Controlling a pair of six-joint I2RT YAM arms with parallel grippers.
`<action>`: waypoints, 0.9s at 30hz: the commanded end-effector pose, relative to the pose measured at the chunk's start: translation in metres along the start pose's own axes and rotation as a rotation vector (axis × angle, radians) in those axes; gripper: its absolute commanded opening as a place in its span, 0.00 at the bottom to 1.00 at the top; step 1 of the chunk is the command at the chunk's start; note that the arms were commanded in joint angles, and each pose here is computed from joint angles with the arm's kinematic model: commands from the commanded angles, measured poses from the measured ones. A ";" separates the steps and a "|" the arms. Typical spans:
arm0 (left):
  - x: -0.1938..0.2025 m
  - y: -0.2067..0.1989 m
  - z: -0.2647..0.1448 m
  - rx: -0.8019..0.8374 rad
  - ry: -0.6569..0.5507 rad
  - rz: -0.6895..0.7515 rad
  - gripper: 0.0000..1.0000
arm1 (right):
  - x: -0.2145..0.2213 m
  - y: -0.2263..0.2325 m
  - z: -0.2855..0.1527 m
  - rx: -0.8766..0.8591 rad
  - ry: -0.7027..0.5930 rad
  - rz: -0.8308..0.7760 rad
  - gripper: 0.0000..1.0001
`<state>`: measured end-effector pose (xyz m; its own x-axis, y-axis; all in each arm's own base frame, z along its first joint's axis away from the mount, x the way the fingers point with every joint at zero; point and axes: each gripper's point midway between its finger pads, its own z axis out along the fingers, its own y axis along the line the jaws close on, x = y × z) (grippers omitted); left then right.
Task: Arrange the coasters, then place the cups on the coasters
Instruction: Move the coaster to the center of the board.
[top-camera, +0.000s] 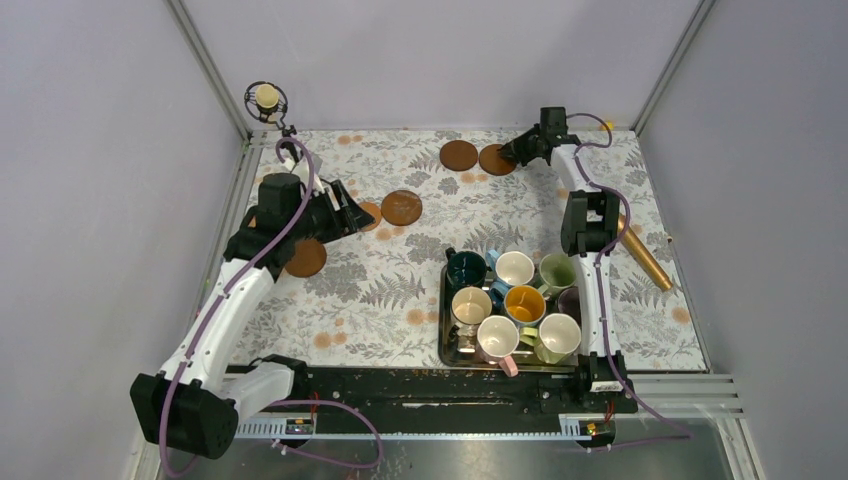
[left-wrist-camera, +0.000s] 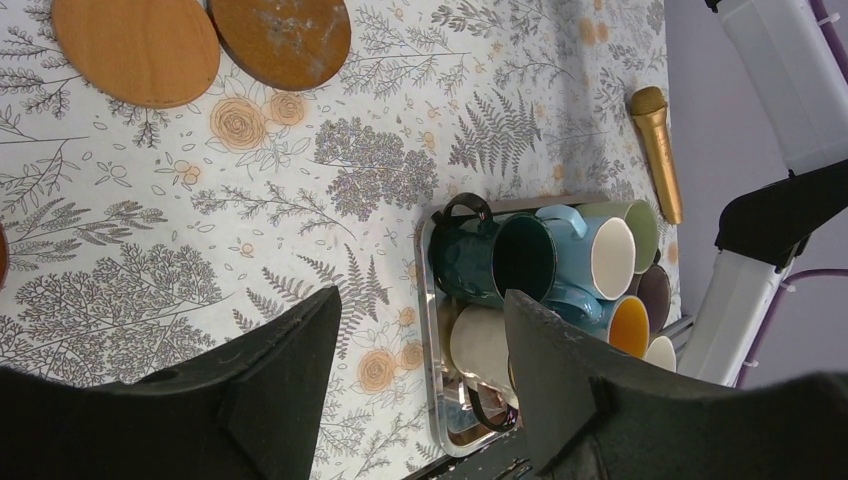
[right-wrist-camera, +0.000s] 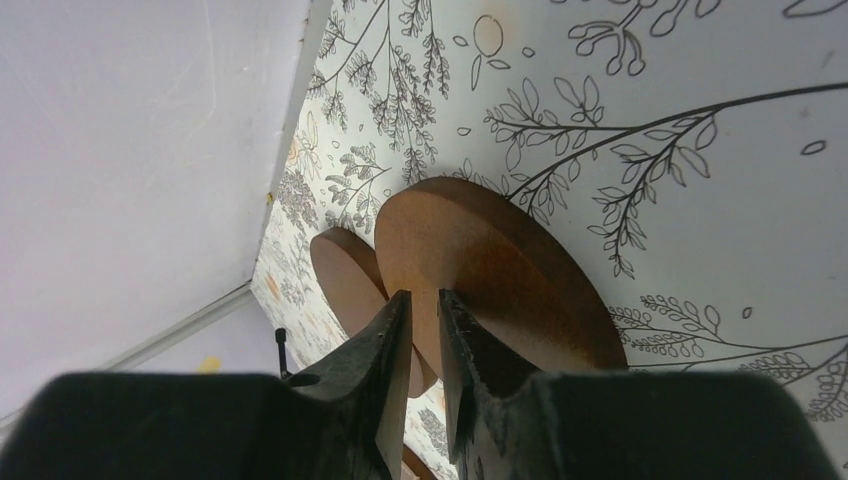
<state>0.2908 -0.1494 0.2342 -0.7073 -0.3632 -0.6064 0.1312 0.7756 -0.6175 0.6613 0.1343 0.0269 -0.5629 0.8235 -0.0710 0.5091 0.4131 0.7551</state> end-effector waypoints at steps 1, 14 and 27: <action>-0.012 -0.010 -0.007 0.045 -0.058 0.031 0.62 | 0.015 0.001 -0.012 0.035 0.036 -0.038 0.25; -0.014 -0.008 -0.009 0.036 -0.068 0.029 0.62 | -0.070 0.011 -0.018 -0.061 -0.260 0.148 0.25; -0.020 -0.014 -0.004 0.063 -0.069 0.022 0.62 | -0.055 -0.003 -0.023 0.062 -0.212 0.070 0.26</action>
<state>0.2903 -0.1461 0.2360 -0.6973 -0.3722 -0.6125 0.1298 0.7749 -0.6187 0.6871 0.0730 0.0371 -0.3537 0.9264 -0.1292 0.5627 0.3211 0.7618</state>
